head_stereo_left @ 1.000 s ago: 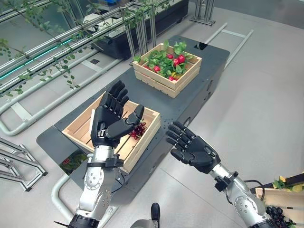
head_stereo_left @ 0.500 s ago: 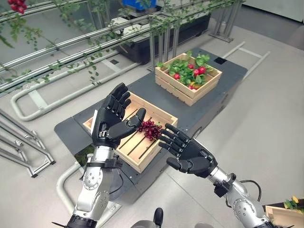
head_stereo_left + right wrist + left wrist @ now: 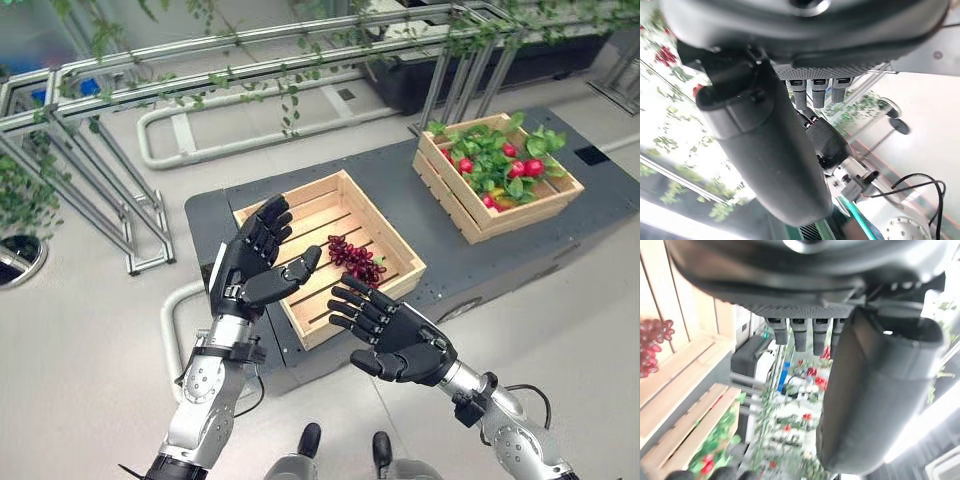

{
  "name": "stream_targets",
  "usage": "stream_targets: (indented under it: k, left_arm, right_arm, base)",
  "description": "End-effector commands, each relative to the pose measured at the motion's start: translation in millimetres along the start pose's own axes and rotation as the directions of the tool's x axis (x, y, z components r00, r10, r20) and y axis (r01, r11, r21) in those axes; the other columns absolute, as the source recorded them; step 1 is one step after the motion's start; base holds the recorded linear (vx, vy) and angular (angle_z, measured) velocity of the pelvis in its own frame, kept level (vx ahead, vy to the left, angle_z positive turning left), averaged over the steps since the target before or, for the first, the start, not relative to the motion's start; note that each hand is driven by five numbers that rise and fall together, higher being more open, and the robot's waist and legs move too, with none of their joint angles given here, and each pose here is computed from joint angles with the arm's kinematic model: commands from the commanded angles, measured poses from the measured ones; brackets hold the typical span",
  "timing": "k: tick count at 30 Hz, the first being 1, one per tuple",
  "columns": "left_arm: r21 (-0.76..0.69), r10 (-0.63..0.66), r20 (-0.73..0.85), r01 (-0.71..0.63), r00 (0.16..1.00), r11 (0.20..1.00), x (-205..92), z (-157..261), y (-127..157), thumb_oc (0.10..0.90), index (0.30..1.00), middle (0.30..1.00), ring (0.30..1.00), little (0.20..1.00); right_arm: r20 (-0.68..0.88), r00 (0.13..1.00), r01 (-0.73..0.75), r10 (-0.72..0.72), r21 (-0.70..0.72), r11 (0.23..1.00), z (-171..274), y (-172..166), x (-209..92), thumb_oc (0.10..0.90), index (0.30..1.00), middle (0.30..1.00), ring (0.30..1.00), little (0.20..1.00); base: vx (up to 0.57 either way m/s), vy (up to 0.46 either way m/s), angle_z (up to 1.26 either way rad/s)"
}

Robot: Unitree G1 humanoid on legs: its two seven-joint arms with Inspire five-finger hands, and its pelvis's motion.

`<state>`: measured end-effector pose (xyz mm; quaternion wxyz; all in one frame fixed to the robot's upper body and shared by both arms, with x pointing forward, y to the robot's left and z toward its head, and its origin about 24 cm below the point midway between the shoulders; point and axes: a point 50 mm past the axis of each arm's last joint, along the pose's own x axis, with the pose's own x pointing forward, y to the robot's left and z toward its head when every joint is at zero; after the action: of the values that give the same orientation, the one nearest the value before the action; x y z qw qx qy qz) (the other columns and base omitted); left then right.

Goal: Pick up the fruits from the basket on one side to the basket on the other side

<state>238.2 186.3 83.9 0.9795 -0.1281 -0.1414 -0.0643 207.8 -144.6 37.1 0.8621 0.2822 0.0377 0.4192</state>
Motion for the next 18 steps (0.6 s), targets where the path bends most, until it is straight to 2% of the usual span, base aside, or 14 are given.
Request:
stream_targets:
  k: [1, 4, 10, 17, 18]
  left_arm:
    - [0.047, -0.09, 0.264, 0.08, 0.96, 0.996, 9, 54, -7, 0.8, 0.9, 0.9, 0.9, 0.9]
    - [0.045, -0.07, 0.268, 0.06, 0.961, 0.997, 7, 56, -6, 0.8, 0.9, 0.9, 0.9, 0.9]
    - [0.101, -0.053, 0.261, 0.027, 0.964, 0.995, 5, 55, -1, 0.8, 0.9, 0.9, 0.9, 0.9]
    - [0.301, -0.078, 0.289, -0.013, 0.954, 0.954, 8, 55, 4, 0.8, 0.9, 0.9, 0.9, 0.9]
    - [0.353, -0.088, 0.304, -0.026, 0.949, 0.935, 14, 55, 6, 0.8, 0.9, 0.9, 0.9, 0.9]
  right_arm:
    - [0.197, 0.955, -0.214, 0.224, -0.069, 0.974, 38, 31, 28, 0.8, 0.9, 0.9, 0.9, 0.9]
    - [0.178, 0.958, -0.219, 0.227, -0.062, 0.974, 37, 34, 24, 0.8, 0.9, 0.9, 0.9, 0.9]
    - [0.168, 0.962, -0.212, 0.216, -0.042, 0.976, 29, 31, 15, 0.8, 0.9, 0.9, 0.9, 0.9]
    - [0.055, 0.996, -0.065, 0.066, -0.031, 0.997, 9, 7, 2, 0.8, 0.9, 0.9, 0.9, 0.9]
    - [0.012, 1.0, -0.018, 0.018, -0.056, 0.998, 6, -2, -7, 0.8, 0.9, 0.9, 0.9, 0.9]
  base:
    - [0.22, -0.332, 0.62]
    - [0.18, -0.323, 0.6]
    - [0.07, -0.156, 0.36]
    - [0.09, 0.112, 0.17]
    - [0.04, 0.209, 0.03]
